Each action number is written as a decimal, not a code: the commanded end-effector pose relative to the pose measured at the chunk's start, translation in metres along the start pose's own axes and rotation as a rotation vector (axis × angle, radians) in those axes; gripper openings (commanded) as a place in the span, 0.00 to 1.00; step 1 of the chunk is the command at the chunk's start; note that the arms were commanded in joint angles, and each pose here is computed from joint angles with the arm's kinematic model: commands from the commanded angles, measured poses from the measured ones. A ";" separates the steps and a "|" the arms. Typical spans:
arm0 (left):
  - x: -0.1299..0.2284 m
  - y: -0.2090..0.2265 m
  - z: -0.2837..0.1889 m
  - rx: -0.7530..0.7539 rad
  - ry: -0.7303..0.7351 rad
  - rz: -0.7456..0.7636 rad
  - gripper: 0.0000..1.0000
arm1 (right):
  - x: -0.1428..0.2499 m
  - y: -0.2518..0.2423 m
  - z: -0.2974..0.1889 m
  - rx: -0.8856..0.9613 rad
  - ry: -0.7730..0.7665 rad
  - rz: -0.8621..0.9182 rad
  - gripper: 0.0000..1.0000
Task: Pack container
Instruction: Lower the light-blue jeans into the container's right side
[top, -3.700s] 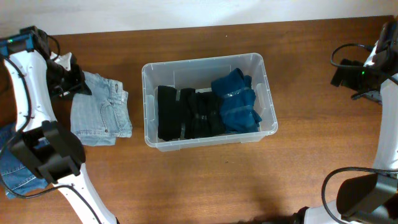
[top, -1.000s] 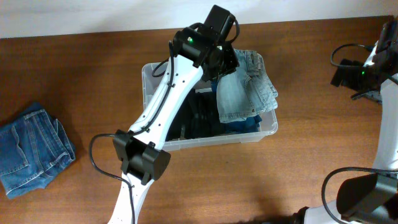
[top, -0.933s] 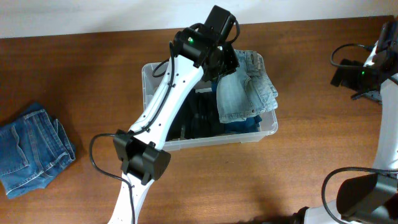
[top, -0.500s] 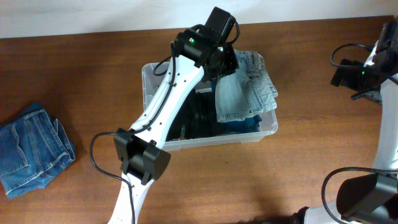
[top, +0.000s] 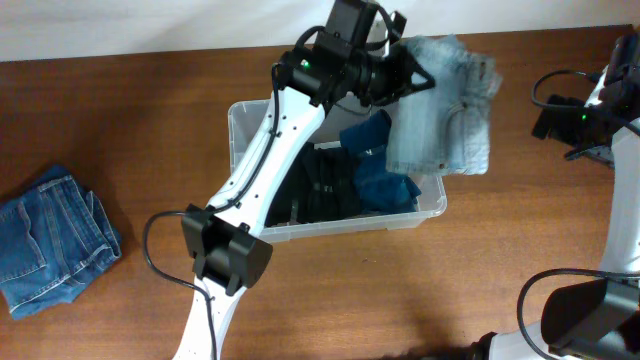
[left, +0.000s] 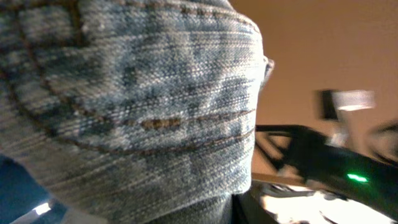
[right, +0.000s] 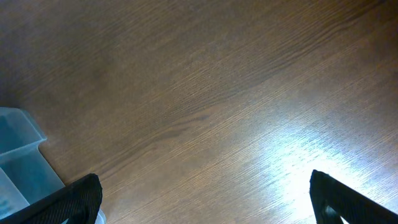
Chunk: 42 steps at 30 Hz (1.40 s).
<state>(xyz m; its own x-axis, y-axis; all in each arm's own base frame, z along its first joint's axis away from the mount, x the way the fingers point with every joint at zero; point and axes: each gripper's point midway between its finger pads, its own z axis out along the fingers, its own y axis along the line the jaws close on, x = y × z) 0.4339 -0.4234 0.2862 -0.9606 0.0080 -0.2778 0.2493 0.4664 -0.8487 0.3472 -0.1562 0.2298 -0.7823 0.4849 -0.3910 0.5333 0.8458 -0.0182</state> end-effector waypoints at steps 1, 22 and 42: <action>0.009 -0.065 -0.040 0.197 0.054 0.008 0.00 | -0.003 -0.002 -0.003 0.004 -0.011 0.011 0.99; 0.012 0.006 -0.028 -0.161 -0.046 -0.125 0.00 | -0.003 -0.002 -0.003 0.004 -0.011 0.011 0.99; 0.019 0.126 -0.010 -0.416 -0.037 -0.215 0.00 | -0.003 -0.002 -0.003 0.004 -0.011 0.011 0.99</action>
<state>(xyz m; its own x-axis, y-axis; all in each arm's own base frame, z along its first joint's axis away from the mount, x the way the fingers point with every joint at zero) 0.4420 -0.3744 0.1677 -0.9868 -0.1444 -0.0734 -0.0575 0.7360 -0.6746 0.3473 -0.1562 0.2298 -0.7822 0.4848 -0.3914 0.5333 0.8458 -0.0181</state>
